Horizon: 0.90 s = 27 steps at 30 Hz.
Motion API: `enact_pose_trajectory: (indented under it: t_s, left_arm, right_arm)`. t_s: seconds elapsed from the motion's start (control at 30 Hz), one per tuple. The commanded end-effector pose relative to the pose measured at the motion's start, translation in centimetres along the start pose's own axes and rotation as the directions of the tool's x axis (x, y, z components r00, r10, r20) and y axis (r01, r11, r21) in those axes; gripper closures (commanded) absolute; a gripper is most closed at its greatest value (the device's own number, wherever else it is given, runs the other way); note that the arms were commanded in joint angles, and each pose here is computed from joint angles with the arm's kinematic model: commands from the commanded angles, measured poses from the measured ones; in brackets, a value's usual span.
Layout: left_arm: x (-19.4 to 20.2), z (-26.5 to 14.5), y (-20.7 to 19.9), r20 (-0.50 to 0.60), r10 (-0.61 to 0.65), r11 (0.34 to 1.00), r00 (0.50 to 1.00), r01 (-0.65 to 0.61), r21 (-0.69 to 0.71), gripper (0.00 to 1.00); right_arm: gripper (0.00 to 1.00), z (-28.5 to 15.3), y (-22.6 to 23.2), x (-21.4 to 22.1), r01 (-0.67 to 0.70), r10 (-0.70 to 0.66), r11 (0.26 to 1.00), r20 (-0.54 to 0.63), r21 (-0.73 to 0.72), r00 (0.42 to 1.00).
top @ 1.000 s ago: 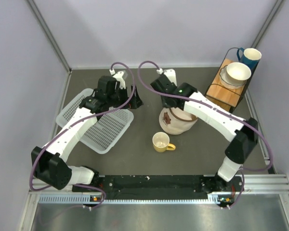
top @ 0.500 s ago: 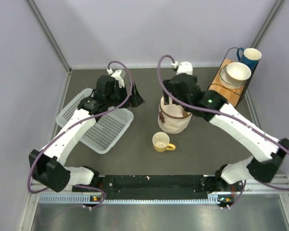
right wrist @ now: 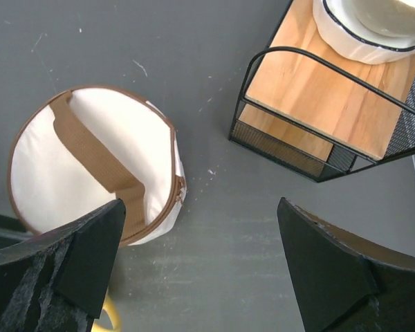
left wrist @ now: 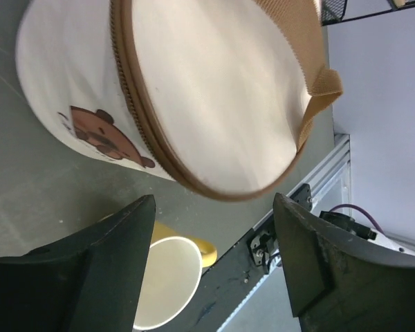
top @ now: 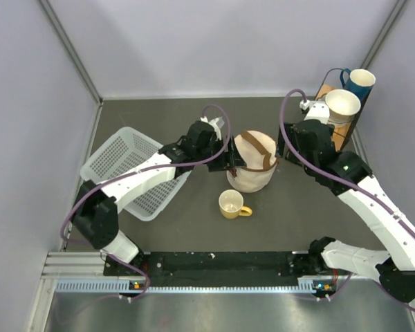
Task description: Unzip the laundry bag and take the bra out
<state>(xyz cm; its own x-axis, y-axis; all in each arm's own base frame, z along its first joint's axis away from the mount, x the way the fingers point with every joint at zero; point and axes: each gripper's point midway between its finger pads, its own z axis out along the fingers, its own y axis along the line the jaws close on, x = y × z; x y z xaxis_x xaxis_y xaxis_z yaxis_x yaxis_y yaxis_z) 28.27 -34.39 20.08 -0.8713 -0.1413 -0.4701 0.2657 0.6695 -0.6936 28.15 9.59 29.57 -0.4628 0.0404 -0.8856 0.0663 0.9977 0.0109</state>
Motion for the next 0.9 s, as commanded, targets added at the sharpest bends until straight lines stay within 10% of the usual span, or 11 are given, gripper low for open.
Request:
enact_pose_trajectory:
  t_s: [0.0, 0.23, 0.43, 0.6, 0.87]
  left_arm:
    - [-1.4, 1.6, -3.0, 0.03, -0.04, 0.994, 0.999, 0.037, 0.102, 0.35]
    - [-2.2, 2.5, -3.0, 0.001, 0.009, 0.996, 1.0, -0.009, 0.09, 0.82]
    - [-5.7, 0.7, -0.6, -0.019, 0.157, 0.986, 0.987, -0.155, 0.063, 0.93]
    - [-9.7, -1.0, 2.4, -0.064, 0.211, 0.977, 0.975, -0.211, 0.015, 0.54]
    - [-8.1, -3.5, -0.7, 0.063, 0.083, 0.996, 0.995, -0.081, -0.023, 0.23]
  right_arm:
    - [0.07, -0.7, 0.1, -0.7, -0.05, 0.051, 0.998, 0.025, -0.037, 0.998]
    - [0.07, -0.7, -0.4, -0.2, -0.042, 0.042, 0.999, 0.02, -0.031, 0.999]
    - [0.07, -0.6, -0.6, 0.4, -0.046, 0.046, 0.998, 0.009, -0.032, 0.999]
    - [0.06, -0.3, -0.5, 1.1, -0.038, 0.037, 0.998, -0.013, -0.043, 0.999]
    - [0.06, 0.3, -0.6, 2.1, -0.034, 0.033, 0.999, -0.039, -0.036, 0.999]
